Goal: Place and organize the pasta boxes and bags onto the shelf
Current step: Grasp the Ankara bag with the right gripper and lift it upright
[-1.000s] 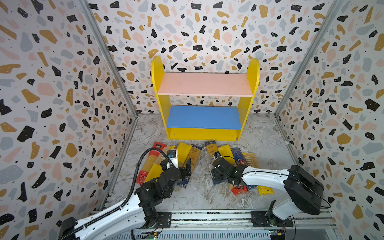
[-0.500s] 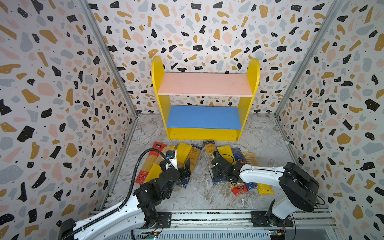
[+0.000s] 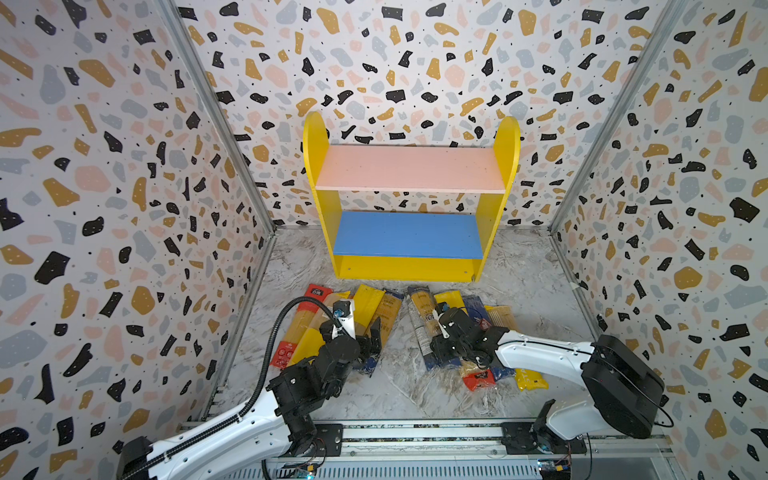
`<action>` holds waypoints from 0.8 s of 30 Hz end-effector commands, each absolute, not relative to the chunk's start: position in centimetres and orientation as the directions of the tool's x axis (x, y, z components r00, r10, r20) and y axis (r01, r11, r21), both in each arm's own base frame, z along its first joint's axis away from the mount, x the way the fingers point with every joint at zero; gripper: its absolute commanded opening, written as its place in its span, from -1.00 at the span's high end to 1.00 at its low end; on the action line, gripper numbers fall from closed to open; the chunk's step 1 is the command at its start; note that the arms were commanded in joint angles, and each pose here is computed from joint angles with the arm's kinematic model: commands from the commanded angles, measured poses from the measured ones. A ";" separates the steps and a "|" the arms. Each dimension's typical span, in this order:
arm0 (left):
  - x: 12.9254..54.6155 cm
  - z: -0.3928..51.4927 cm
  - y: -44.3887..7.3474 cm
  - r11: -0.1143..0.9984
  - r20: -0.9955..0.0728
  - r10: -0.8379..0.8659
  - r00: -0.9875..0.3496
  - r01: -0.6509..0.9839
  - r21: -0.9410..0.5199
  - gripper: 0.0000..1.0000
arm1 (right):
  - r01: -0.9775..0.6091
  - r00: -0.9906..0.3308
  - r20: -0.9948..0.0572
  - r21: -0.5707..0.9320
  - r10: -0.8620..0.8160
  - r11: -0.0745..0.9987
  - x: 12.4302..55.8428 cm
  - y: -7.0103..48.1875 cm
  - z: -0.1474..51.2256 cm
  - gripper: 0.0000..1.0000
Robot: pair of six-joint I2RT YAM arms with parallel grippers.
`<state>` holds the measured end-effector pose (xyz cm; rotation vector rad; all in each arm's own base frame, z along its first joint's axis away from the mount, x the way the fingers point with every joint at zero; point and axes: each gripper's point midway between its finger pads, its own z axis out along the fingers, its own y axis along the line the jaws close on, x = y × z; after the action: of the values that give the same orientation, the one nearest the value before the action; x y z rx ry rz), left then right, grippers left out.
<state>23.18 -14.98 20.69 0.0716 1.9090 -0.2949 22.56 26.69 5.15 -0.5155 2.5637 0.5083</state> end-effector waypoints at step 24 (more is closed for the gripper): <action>23.5 20.8 -15.6 0.965 -0.933 -0.090 -0.348 0.202 -0.168 -0.99 | -0.514 -0.731 -0.670 0.412 -0.132 0.753 23.8 27.9 14.2 1.00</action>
<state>23.34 -15.40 19.91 0.0913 1.9324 -0.2788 21.66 26.34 8.77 -0.4986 2.5166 0.7020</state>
